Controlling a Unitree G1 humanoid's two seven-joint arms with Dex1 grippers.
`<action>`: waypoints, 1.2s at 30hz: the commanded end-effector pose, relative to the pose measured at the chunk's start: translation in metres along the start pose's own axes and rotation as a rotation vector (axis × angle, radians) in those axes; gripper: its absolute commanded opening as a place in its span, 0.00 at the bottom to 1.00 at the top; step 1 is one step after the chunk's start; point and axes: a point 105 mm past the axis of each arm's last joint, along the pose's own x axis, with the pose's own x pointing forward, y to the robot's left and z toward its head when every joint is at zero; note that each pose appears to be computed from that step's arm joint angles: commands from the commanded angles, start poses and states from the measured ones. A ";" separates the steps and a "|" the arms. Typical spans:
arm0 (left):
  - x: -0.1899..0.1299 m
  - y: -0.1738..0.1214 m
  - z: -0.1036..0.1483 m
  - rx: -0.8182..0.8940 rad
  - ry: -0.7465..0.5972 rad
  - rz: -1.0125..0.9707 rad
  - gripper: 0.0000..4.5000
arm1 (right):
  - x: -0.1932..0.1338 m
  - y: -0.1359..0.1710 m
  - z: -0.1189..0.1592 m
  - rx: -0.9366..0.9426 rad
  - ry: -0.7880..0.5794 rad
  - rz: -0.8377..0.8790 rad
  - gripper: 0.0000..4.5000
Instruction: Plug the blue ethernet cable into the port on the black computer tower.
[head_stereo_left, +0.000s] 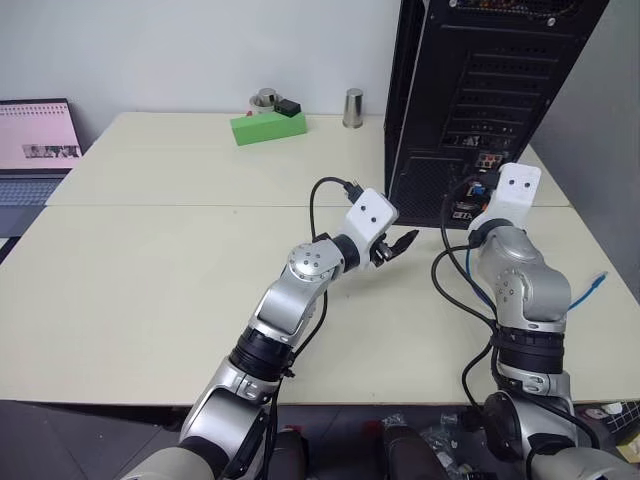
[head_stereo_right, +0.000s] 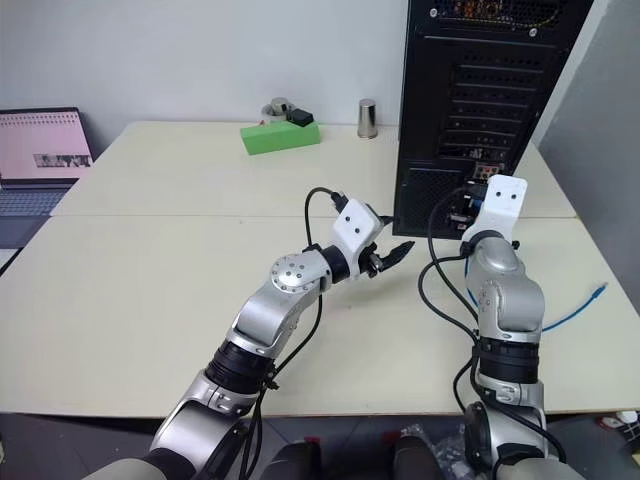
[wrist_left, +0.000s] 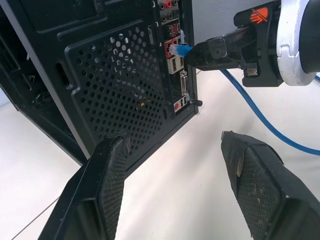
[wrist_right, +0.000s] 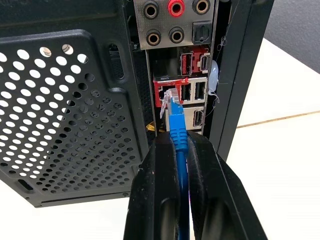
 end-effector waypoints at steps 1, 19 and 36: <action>0.000 0.002 0.015 0.021 -0.055 0.011 0.69 | -0.001 0.002 0.017 0.001 -0.060 0.005 0.00; 0.000 0.002 0.014 0.032 -0.052 0.012 0.69 | -0.007 0.003 0.018 -0.050 -0.077 0.014 0.00; -0.001 0.003 0.014 0.034 -0.053 0.012 0.69 | -0.008 -0.003 0.020 0.050 -0.064 -0.022 0.00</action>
